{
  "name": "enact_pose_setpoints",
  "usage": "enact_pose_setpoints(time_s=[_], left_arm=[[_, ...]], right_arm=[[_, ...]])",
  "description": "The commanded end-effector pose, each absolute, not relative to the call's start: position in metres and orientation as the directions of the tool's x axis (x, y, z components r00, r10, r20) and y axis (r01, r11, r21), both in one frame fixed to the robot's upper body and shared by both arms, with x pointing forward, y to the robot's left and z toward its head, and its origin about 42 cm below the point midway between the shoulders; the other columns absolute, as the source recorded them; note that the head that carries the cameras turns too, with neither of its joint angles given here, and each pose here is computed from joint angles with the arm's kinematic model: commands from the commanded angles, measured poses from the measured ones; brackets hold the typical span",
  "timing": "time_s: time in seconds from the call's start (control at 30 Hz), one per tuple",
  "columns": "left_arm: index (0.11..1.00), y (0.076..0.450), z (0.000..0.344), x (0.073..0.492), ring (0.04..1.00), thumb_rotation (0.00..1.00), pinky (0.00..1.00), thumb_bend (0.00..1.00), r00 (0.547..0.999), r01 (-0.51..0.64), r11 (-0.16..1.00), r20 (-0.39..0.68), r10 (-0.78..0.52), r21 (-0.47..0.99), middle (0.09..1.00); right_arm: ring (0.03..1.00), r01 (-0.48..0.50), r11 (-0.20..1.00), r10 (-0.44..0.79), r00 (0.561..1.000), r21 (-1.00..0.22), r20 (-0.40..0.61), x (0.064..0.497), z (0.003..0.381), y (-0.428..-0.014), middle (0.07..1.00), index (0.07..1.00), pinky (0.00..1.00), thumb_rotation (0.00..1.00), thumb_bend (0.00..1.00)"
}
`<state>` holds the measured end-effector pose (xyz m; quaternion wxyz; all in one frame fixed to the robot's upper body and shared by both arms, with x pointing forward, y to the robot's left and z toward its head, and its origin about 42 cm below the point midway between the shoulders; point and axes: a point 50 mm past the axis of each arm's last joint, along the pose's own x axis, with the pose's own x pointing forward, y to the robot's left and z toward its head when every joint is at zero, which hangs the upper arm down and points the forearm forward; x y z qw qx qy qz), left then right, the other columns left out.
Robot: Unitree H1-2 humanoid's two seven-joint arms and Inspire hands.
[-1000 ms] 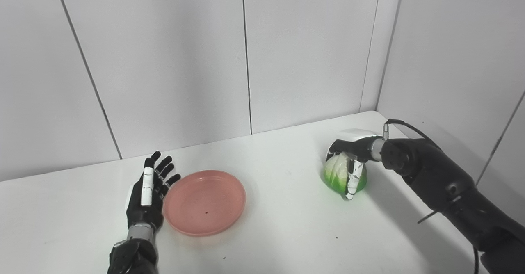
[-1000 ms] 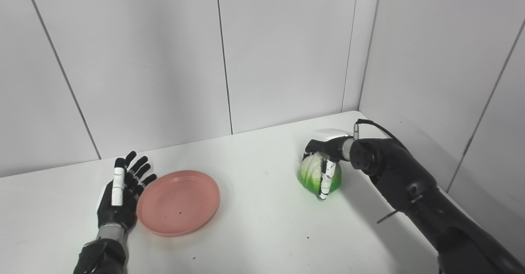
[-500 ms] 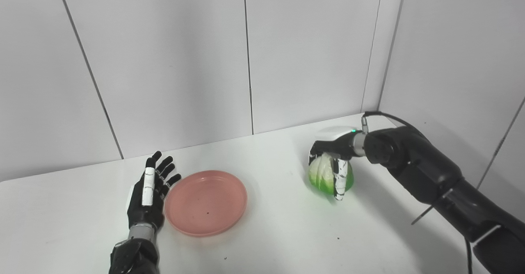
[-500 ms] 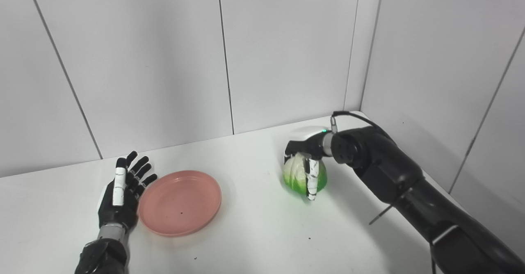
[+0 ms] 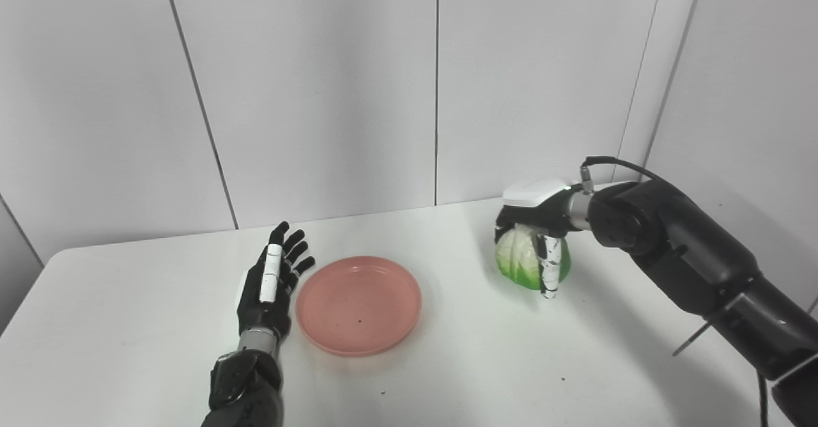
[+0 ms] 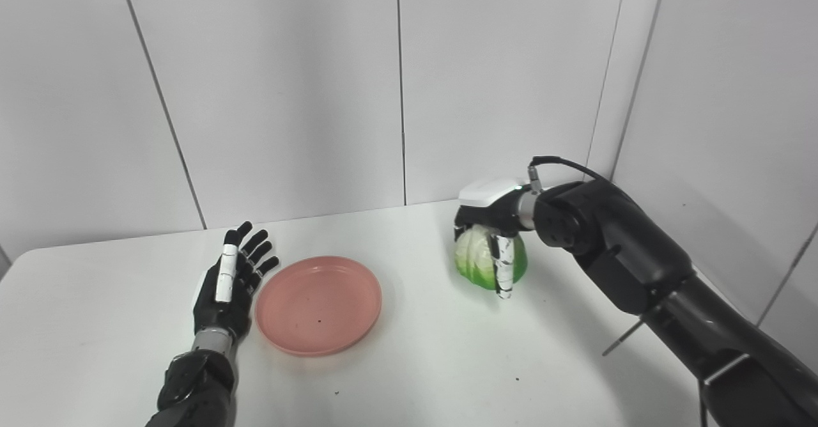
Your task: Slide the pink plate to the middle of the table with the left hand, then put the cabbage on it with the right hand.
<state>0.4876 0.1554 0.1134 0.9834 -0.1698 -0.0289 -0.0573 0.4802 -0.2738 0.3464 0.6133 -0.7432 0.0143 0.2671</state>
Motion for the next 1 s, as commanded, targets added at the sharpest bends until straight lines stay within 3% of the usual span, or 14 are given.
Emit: enact_pose_setpoints(time_s=[0.0,0.2,0.67,0.97], left_arm=[[0.876,0.137,0.093,0.472,0.89,0.76,0.83,0.98,0.992,0.123,0.93,0.031,-0.12,-0.347,0.863],[0.899,0.138,0.09,0.471,0.908,0.78,0.88,0.96,0.993,0.12,0.937,0.022,-0.119,-0.329,0.881],[0.89,0.138,0.083,0.467,0.91,0.78,0.86,0.96,0.993,0.11,0.942,-0.008,-0.118,-0.316,0.866],[0.896,0.128,0.086,0.466,0.903,0.83,0.82,0.92,0.994,0.107,0.952,0.0,-0.112,-0.287,0.871]], right_arm=[[0.465,-0.215,-0.255,0.362,0.883,-0.943,-0.299,0.483,0.395,-0.261,0.737,0.64,0.43,0.0,0.52],[0.465,-0.175,-0.252,0.391,0.881,-0.952,-0.266,0.488,0.411,-0.242,0.734,0.607,0.46,0.0,0.52],[0.465,-0.11,-0.24,0.491,0.843,-0.965,-0.218,0.501,0.43,-0.185,0.676,0.585,0.48,0.0,0.52],[0.463,-0.094,-0.223,0.553,0.807,-0.97,-0.205,0.507,0.427,-0.149,0.659,0.581,0.47,0.0,0.52]])
